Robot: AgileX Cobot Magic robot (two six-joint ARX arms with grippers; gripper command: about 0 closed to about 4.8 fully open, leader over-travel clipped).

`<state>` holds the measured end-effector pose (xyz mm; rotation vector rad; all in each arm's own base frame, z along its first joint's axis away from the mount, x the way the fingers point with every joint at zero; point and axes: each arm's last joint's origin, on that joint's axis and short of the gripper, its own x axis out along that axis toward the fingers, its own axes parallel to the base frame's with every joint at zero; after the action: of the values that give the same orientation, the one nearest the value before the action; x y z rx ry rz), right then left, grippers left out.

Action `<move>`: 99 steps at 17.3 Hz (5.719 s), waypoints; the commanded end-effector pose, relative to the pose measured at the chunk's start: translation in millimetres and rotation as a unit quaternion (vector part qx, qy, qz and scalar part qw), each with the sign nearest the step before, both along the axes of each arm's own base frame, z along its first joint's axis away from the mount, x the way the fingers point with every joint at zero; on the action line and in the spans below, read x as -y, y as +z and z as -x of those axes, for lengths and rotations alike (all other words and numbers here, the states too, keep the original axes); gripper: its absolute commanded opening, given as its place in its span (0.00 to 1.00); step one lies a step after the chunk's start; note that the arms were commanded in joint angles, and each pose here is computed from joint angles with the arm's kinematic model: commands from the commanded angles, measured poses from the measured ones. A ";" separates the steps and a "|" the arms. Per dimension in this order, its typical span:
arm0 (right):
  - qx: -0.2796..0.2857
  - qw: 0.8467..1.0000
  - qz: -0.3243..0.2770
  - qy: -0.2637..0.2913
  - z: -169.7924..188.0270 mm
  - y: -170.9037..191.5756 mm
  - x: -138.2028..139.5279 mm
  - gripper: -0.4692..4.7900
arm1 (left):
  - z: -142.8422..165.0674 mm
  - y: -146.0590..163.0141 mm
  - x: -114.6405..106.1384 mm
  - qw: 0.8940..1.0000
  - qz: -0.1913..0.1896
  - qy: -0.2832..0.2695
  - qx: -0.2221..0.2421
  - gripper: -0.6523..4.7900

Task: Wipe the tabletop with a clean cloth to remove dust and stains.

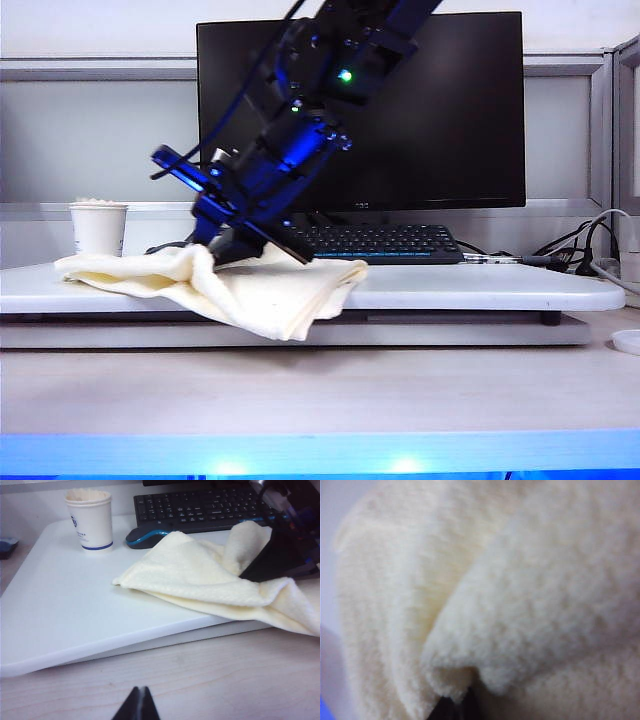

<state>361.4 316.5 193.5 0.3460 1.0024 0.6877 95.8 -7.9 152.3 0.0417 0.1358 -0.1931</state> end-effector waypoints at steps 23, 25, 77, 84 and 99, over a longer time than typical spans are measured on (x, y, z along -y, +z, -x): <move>-0.121 0.963 0.123 -0.207 -20.5 -59.2 197.1 0.07 | 0.2 -2.0 0.0 1.000 0.003 -0.001 -0.010 0.11; -0.117 0.959 0.118 -0.230 -20.5 -52.5 217.8 0.07 | 0.2 -2.2 0.0 1.000 0.003 -0.001 -0.010 0.11; 0.335 0.889 0.091 -0.300 260.1 35.3 320.6 0.07 | -0.5 3.2 -0.1 1.000 0.000 0.001 0.018 0.11; 0.330 0.888 0.087 -0.308 266.4 -1.3 318.2 0.07 | -0.5 3.2 -0.2 1.000 -0.001 0.002 0.018 0.11; 0.310 0.904 0.092 -0.280 269.7 -45.1 316.4 0.07 | -0.8 1.9 -2.6 0.999 -0.006 0.044 0.012 0.11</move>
<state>91.6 -0.4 148.8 0.2112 0.3185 0.1340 96.4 -5.4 153.6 0.0492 0.1227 -0.1064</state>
